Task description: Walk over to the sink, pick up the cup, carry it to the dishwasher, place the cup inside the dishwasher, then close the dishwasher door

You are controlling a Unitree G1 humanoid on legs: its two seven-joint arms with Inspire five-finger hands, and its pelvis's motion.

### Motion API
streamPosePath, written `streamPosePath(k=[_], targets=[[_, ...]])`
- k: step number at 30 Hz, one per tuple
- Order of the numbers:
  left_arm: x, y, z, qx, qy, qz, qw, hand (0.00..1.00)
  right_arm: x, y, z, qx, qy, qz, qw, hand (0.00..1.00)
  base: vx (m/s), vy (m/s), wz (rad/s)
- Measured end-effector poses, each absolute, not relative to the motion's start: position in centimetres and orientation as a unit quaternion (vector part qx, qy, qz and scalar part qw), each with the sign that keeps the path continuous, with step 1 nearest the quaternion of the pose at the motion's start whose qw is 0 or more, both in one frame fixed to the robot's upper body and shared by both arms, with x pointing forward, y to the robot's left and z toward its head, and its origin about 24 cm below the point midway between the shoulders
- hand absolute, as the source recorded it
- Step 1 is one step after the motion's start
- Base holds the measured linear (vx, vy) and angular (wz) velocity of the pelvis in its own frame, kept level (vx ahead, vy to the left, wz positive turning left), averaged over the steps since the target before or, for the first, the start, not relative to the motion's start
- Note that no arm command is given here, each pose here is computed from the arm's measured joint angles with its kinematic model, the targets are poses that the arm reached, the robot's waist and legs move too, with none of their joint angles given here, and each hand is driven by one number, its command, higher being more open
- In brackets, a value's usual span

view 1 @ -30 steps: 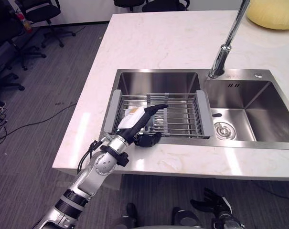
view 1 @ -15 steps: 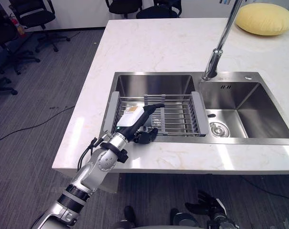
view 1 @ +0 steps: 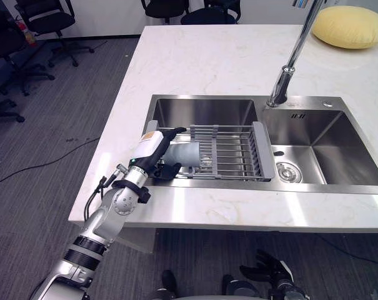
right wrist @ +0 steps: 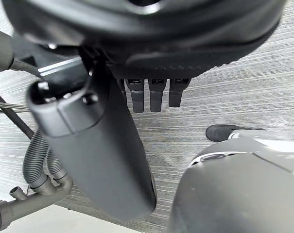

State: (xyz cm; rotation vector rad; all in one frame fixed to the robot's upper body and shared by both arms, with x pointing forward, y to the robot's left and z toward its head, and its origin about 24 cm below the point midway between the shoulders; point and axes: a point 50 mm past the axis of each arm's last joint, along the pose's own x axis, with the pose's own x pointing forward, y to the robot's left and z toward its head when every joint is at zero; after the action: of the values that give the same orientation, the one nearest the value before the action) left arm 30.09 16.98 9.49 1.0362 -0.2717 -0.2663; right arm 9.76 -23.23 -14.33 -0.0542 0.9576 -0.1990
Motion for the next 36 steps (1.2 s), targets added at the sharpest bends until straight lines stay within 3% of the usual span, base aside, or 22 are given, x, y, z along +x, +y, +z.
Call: streamPosePath(k=[16, 17, 25, 30, 36], targets=[[31.3, 16.0, 10.9, 0.604, -0.143, -0.214, 0.754, 0.90, 10.0, -23.2, -14.3, -0.032, 0.461, -0.081, 0.883, 0.90, 0.00, 0.002, -0.01], [31.4, 15.9, 11.0, 0.614, -0.147, -0.219, 0.743, 0.30, 10.1, -23.2, -14.3, -0.035, 0.460, -0.077, 0.884, 0.90, 0.00, 0.000, 0.00], [32.3, 14.5, 11.9, 0.639, -0.169, -0.241, 0.711, 0.30, 11.6, -23.4, -13.8, -0.047, 0.445, -0.067, 0.892, 0.90, 0.01, 0.012, -0.05], [32.3, 14.5, 11.9, 0.626, -0.164, -0.242, 0.723, 0.30, 11.5, -23.6, -13.8, -0.049, 0.446, -0.069, 0.891, 0.90, 0.00, 0.004, -0.01], [32.3, 14.9, 11.8, 0.585, -0.151, -0.229, 0.763, 0.30, 11.2, -23.6, -13.9, -0.048, 0.450, -0.070, 0.889, 0.90, 0.00, 0.002, 0.01]])
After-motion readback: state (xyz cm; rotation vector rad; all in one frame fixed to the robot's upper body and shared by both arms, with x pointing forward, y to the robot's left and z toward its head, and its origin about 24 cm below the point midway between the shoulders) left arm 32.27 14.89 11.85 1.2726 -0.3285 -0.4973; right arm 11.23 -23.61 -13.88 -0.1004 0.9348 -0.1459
